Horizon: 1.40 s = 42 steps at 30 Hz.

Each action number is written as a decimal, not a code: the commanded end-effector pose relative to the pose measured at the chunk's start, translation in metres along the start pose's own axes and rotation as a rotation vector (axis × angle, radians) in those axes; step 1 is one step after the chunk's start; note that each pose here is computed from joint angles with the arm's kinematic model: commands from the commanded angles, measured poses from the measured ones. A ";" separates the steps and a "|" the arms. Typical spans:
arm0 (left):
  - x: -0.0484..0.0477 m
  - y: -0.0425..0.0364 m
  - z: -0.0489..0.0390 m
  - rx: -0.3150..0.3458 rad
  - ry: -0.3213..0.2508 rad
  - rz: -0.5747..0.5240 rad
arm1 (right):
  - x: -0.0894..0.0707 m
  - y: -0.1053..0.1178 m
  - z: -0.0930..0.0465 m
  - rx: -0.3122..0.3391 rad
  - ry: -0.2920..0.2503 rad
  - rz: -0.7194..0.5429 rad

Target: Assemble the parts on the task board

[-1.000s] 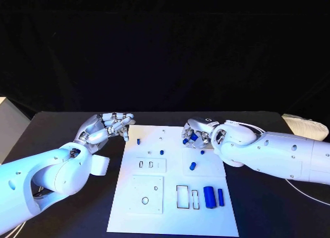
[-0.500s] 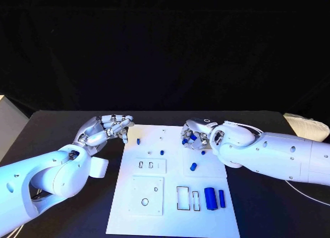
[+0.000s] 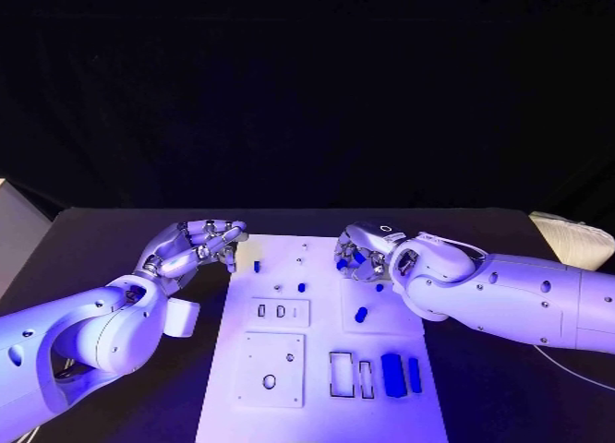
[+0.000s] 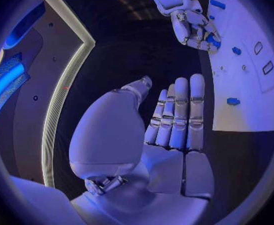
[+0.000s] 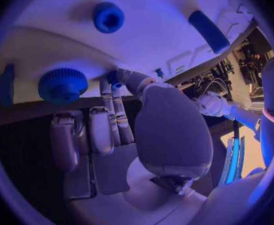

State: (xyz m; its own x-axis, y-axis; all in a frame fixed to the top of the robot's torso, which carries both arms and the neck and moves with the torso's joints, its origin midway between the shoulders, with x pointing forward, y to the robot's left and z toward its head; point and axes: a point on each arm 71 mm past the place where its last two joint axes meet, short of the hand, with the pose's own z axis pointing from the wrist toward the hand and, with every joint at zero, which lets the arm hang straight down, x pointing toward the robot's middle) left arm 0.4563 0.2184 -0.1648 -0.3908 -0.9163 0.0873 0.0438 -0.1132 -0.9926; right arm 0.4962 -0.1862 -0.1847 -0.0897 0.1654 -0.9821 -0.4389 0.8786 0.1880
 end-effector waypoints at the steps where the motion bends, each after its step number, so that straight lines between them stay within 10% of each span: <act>1: 0.0016 -0.0014 0.0007 0.004 0.017 -0.003 | -0.006 0.002 -0.002 0.014 -0.075 0.004; 42: 0.0056 -0.0004 0.0019 -0.009 0.027 -0.009 | -0.017 0.050 0.037 0.043 -0.188 -0.020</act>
State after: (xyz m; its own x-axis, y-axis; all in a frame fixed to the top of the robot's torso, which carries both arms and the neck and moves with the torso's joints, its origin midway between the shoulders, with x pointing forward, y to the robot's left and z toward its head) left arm 0.4564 0.2158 -0.1658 -0.3954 -0.9142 0.0890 0.0285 -0.1090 -0.9936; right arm 0.5094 -0.1288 -0.1598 0.0666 0.2303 -0.9708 -0.4025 0.8965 0.1851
